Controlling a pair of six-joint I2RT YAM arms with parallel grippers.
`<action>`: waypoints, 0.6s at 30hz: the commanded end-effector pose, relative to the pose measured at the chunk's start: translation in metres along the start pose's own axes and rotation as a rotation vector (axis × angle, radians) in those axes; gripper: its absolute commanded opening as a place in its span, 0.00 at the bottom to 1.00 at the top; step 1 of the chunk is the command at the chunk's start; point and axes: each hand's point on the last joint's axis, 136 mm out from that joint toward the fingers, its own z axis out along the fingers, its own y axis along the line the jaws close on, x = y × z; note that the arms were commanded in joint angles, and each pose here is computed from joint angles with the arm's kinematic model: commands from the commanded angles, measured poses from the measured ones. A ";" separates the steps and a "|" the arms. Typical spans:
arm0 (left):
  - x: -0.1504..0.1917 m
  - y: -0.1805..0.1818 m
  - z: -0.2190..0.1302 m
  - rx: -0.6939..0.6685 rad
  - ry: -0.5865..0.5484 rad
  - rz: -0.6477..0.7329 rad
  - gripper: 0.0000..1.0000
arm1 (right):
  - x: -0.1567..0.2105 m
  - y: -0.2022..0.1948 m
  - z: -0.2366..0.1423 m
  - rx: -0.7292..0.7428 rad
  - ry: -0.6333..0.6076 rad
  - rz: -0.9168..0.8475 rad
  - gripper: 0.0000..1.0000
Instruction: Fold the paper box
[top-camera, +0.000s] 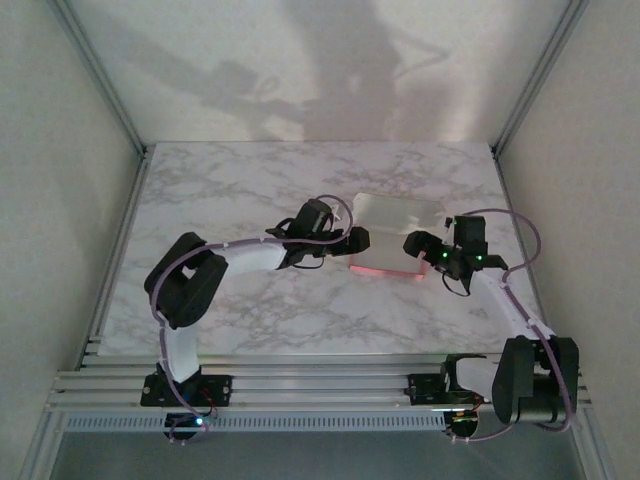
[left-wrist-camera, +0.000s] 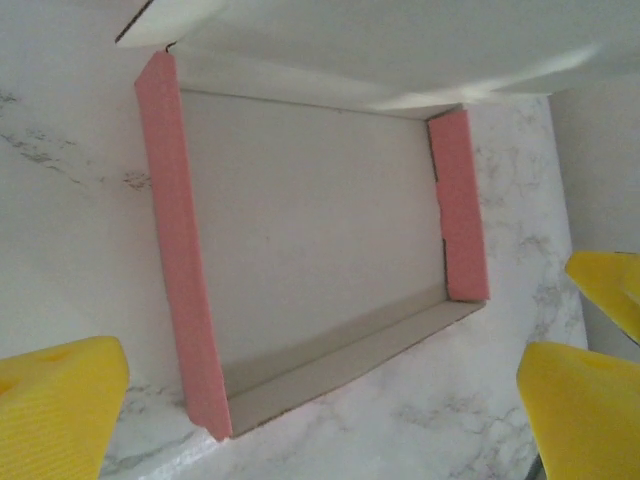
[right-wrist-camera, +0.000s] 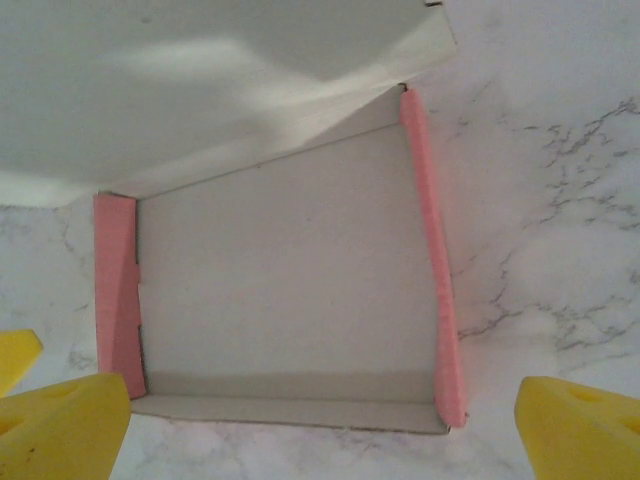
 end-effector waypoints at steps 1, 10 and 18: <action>-0.013 -0.013 0.011 0.028 -0.038 0.000 0.99 | -0.007 0.002 0.008 -0.057 -0.015 0.018 0.99; -0.014 -0.007 0.029 0.003 -0.017 -0.003 0.99 | -0.009 -0.002 0.037 -0.073 0.024 0.041 0.99; -0.010 0.002 0.041 -0.025 0.011 -0.016 0.99 | -0.005 -0.003 0.053 -0.089 0.051 0.065 0.99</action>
